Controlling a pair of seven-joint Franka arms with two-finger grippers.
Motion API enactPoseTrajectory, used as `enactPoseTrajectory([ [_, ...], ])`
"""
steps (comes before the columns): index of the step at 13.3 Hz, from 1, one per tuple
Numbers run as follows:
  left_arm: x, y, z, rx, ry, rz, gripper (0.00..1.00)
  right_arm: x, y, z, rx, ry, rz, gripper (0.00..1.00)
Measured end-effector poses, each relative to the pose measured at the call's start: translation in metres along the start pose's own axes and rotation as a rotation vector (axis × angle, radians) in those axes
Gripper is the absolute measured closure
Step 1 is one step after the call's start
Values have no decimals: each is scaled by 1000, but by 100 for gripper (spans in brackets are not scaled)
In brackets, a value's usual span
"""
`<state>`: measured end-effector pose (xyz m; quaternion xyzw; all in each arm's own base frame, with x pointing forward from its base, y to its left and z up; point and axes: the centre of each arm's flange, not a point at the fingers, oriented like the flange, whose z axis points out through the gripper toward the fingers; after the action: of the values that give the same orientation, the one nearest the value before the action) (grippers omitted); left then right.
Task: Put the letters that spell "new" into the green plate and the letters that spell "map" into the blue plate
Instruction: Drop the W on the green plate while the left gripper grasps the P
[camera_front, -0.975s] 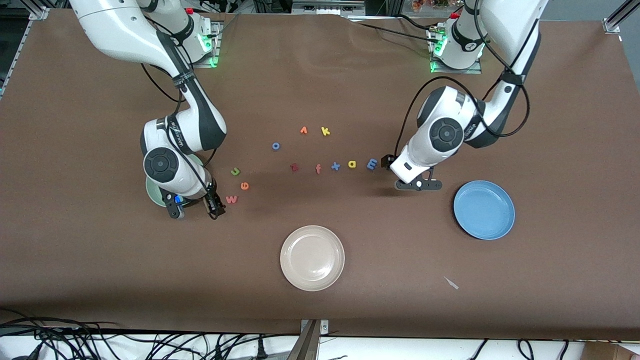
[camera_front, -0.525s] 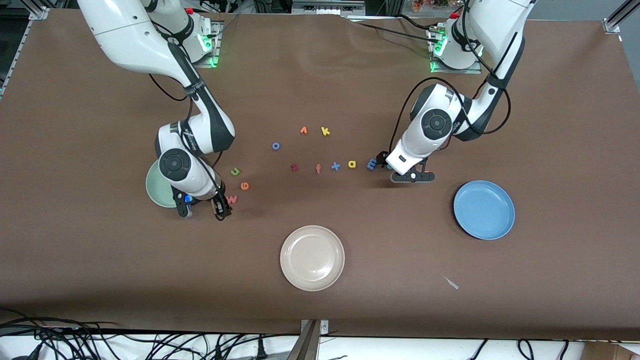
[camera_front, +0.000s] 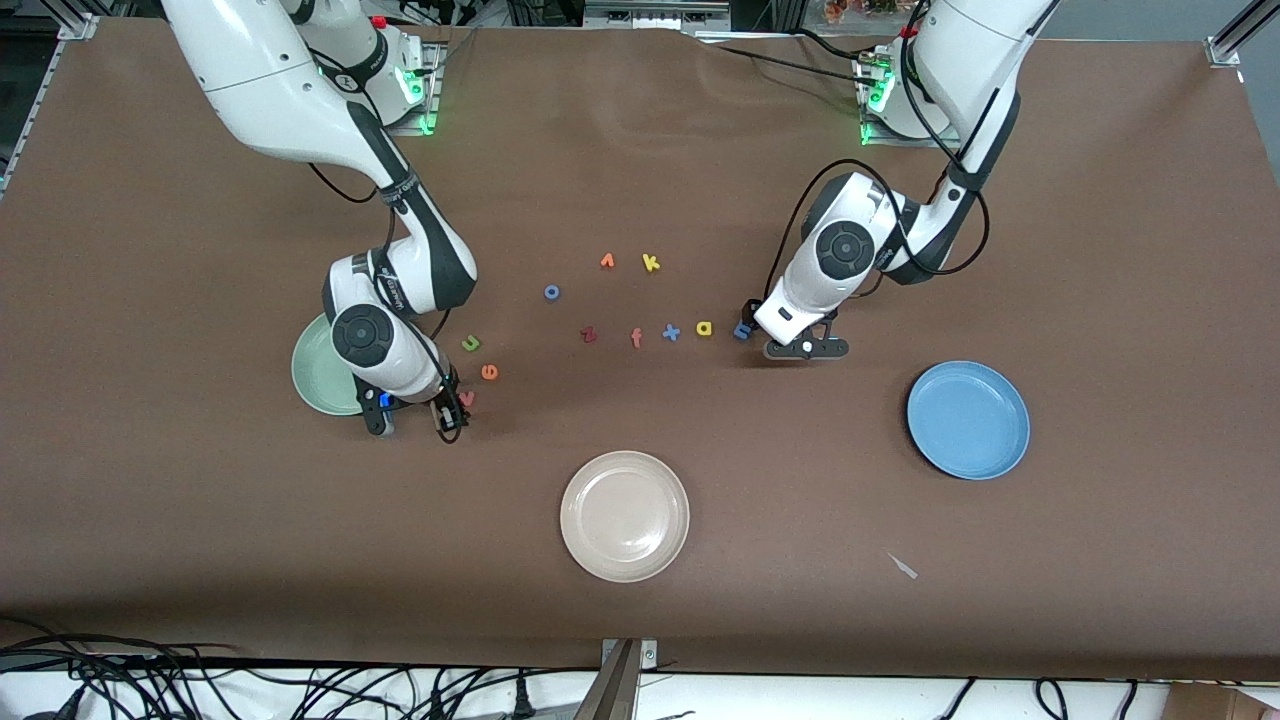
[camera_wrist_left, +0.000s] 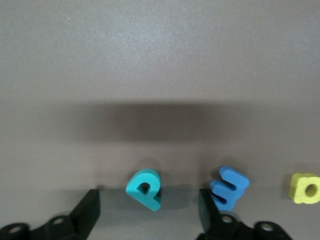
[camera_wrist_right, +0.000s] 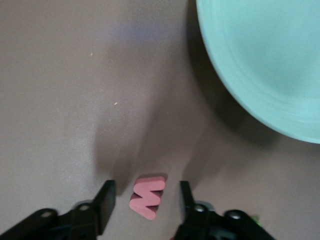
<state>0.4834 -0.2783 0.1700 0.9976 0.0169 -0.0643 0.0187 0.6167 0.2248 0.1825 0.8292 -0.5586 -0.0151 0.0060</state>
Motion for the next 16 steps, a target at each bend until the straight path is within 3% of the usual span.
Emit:
enactPoseTrajectory([
  [1,0,0,1,2,0,2,17,-1,0,0,-1,0,-1,59],
  [4,0,-1,2,4,-1,2,28,-4,3,4,0,0,-5,63],
  [5,0,-1,2,5,-2,2,28,-4,2,3,8,0,-5,71],
  [9,-1,-1,3,26,-3,22,38,-3,-2,-12,32,2,-9,73],
  [10,0,-1,1,27,-2,21,46,-1,-4,-26,36,5,-25,73],
  [12,-1,-1,1,29,-3,20,51,15,1,-56,-1,18,-89,73],
  [16,0,-1,-1,30,-3,17,69,89,38,-80,-94,39,-248,73],
])
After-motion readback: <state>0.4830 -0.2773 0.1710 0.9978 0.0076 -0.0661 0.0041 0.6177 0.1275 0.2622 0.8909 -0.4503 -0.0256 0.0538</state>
